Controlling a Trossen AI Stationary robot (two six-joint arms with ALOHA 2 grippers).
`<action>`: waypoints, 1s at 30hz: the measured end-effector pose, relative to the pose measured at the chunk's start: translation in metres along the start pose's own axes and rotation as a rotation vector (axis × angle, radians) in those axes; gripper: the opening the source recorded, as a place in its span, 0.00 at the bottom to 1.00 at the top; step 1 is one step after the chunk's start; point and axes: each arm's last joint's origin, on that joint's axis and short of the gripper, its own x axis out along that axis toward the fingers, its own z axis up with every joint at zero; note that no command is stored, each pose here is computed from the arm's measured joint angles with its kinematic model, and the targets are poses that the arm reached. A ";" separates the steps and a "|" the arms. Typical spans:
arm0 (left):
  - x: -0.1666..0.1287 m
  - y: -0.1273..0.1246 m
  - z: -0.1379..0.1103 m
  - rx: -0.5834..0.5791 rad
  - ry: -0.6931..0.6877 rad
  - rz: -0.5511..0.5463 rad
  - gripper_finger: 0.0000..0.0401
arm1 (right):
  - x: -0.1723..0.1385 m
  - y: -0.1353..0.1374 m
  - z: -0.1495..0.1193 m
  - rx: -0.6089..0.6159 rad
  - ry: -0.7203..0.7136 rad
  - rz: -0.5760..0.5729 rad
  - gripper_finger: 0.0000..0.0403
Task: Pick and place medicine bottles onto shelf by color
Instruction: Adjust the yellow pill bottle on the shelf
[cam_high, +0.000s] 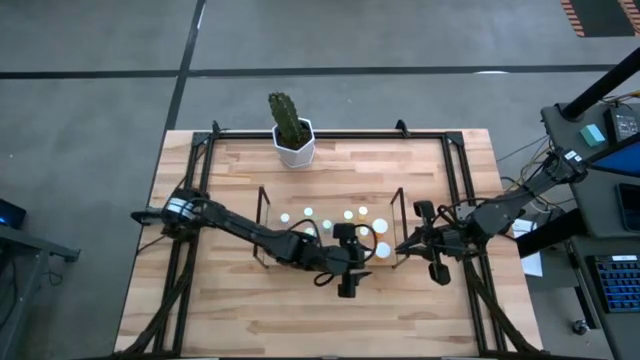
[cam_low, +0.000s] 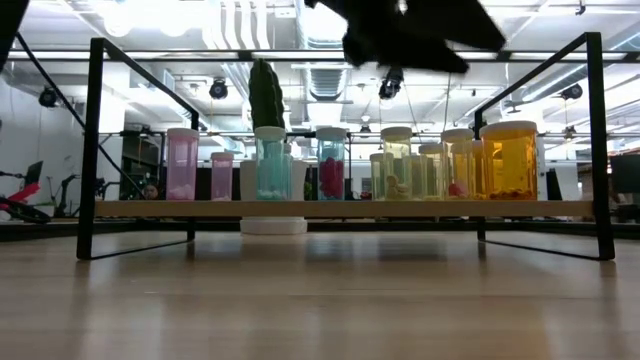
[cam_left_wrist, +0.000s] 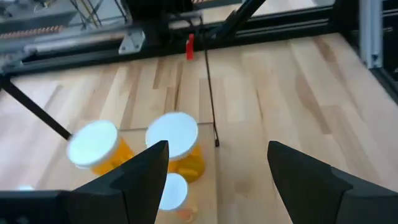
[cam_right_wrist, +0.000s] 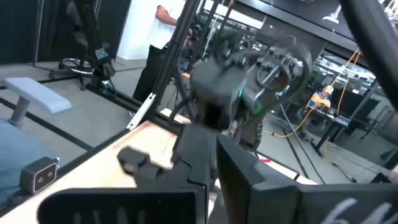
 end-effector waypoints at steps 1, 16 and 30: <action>0.005 0.000 -0.003 -0.009 0.006 0.003 0.64 | 0.000 0.000 0.000 0.001 -0.002 -0.001 0.04; 0.033 0.013 -0.028 -0.012 0.072 0.049 0.64 | -0.001 0.000 0.000 0.001 0.002 0.000 0.04; 0.033 0.016 -0.031 -0.028 0.104 0.057 0.58 | -0.001 0.000 0.000 0.000 0.002 0.000 0.04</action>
